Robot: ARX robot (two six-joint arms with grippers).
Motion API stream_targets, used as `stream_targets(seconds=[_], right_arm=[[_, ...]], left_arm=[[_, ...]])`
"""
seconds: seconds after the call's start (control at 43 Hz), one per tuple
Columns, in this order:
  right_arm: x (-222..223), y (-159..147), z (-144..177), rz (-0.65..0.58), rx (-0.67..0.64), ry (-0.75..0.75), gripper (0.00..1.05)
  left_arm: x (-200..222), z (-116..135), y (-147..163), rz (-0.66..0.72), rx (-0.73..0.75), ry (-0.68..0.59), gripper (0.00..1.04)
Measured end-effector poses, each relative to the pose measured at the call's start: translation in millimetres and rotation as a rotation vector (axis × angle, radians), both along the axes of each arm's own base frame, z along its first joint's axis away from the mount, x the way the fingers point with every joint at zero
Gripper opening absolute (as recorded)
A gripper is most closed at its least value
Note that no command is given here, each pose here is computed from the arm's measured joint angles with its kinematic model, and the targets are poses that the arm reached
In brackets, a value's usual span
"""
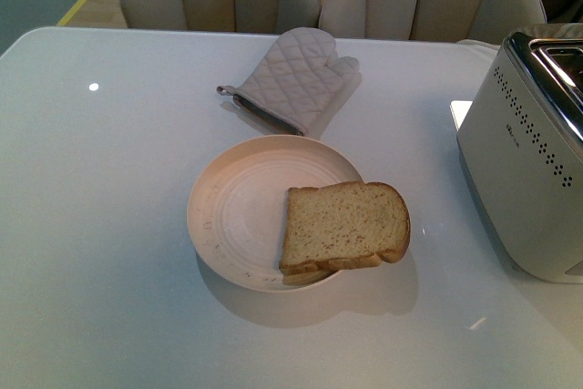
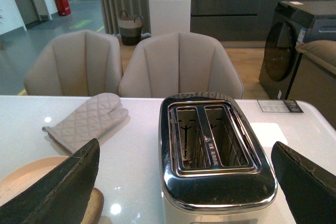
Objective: Put bread into toaster
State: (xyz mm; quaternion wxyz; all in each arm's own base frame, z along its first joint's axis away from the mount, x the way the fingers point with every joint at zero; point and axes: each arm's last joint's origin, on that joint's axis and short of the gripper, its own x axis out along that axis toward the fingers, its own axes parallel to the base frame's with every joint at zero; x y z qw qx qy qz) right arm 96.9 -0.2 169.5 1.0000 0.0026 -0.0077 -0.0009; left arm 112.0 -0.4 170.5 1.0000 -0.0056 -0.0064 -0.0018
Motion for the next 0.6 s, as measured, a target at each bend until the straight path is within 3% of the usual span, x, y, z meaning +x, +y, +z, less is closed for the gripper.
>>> stream_targets(seconds=[0.488,0.535,0.605], right_arm=[[0.0,0.0,0.0,0.0,0.0,0.0,0.96],[0.0,0.0,0.0,0.0,0.0,0.0,0.96],[0.0,0.0,0.0,0.0,0.0,0.0,0.96]], left_arm=[[-14.6,-3.2,0.1,0.0,0.0,0.006,0.03],[-14.6,-3.2,0.1,0.0,0.0,0.006,0.05],[-14.7,-3.2,0.1,0.0,0.0,0.005,0.2]])
